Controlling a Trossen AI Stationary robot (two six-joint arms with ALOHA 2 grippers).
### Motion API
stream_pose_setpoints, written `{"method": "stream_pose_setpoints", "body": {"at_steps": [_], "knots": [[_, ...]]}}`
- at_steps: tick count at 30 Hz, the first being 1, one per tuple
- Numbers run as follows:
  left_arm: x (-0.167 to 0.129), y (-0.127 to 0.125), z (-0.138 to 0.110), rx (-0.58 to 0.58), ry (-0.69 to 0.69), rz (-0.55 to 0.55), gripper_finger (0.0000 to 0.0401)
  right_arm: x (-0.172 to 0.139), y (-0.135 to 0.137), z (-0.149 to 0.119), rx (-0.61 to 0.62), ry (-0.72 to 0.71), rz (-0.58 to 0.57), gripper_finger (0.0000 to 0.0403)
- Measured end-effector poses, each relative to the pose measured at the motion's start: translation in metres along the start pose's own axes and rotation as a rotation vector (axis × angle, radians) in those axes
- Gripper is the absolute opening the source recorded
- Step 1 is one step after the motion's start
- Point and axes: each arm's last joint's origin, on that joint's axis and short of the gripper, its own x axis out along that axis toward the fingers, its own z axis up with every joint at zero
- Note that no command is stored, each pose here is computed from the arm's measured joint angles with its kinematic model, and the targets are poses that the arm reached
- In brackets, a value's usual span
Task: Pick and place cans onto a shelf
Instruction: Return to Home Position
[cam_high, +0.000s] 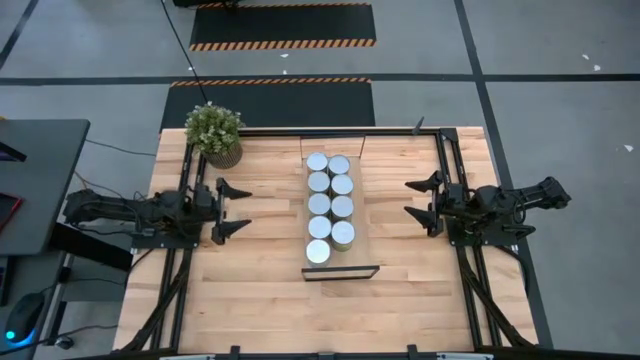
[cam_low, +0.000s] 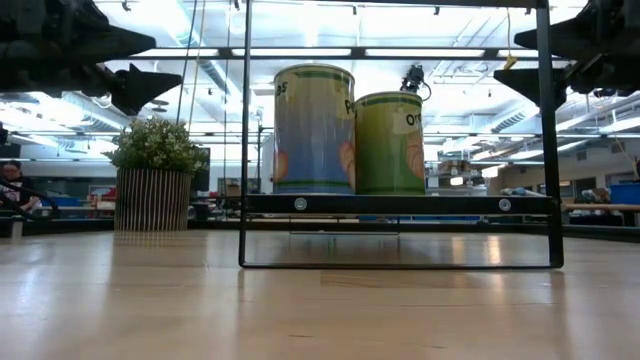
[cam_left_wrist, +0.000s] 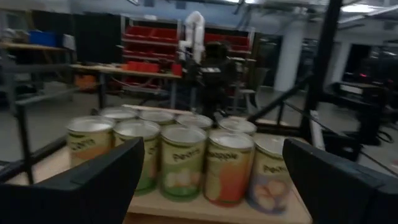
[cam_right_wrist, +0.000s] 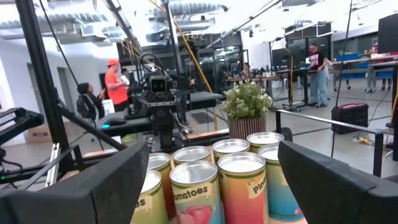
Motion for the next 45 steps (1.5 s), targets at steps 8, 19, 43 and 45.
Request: {"method": "stream_pose_setpoints", "body": {"at_steps": [8, 19, 43, 45], "knots": [[-0.0001, -0.0009, -0.0077, -0.118, 0.084, -0.040, 0.0387, 0.0000, 0.0000, 0.0002, -0.001, -0.002, 0.000, 0.0366], [-0.0001, -0.0008, -0.0078, -0.178, 0.085, -0.037, 0.0387, 0.0000, 0.0000, 0.0001, -0.002, -0.002, 0.001, 0.0366], [-0.0001, -0.0008, -0.0079, -0.178, 0.085, -0.037, 0.0387, 0.0000, 0.0000, 0.0001, -0.001, -0.002, 0.001, 0.0366], [-0.0001, -0.0008, -0.0079, -0.178, 0.085, -0.037, 0.0387, 0.0000, 0.0000, 0.0001, -0.002, -0.002, 0.001, 0.0366]]}}
